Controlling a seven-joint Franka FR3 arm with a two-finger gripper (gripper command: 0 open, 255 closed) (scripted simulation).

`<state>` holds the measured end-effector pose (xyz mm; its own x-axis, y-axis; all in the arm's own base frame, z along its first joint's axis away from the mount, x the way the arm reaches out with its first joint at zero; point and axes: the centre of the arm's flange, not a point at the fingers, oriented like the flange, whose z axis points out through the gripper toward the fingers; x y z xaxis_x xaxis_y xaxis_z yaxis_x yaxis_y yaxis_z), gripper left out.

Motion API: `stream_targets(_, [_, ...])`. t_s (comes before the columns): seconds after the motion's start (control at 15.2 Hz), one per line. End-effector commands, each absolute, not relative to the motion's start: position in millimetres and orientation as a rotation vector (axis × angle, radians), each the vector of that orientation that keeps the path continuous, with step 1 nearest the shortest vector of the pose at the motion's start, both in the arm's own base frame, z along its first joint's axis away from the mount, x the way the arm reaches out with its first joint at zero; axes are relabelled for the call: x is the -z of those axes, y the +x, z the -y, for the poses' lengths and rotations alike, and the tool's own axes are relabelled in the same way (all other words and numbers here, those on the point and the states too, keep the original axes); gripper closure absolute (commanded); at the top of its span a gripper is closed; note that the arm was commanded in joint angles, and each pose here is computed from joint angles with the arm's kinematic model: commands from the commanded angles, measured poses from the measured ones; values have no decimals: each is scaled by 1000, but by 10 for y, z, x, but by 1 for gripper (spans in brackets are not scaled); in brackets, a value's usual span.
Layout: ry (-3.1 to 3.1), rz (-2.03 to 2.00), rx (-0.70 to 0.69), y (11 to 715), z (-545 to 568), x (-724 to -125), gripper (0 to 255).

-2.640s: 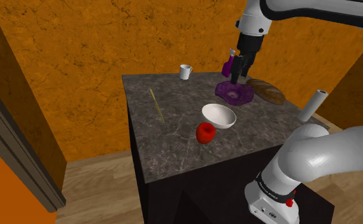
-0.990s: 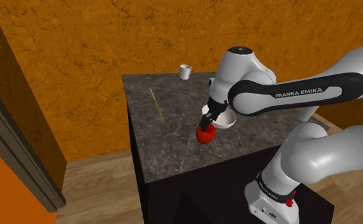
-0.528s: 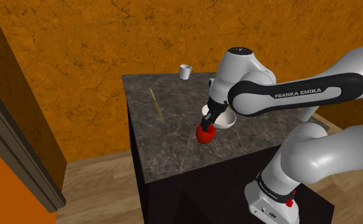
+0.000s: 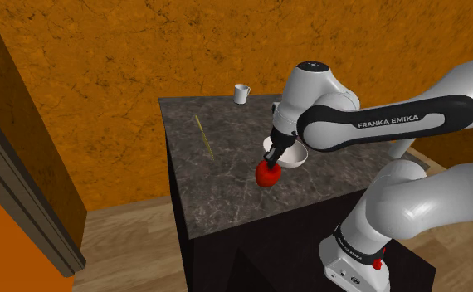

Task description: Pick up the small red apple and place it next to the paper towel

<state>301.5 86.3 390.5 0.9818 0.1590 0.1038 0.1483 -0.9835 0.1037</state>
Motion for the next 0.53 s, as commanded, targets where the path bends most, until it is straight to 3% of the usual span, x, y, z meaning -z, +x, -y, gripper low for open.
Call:
stream_targets(0.0, [3032, -236, -170, 3014, -862, -3903, 255])
stream_targets(0.46, [3032, -236, -170, 3014, -862, -4273, 255])
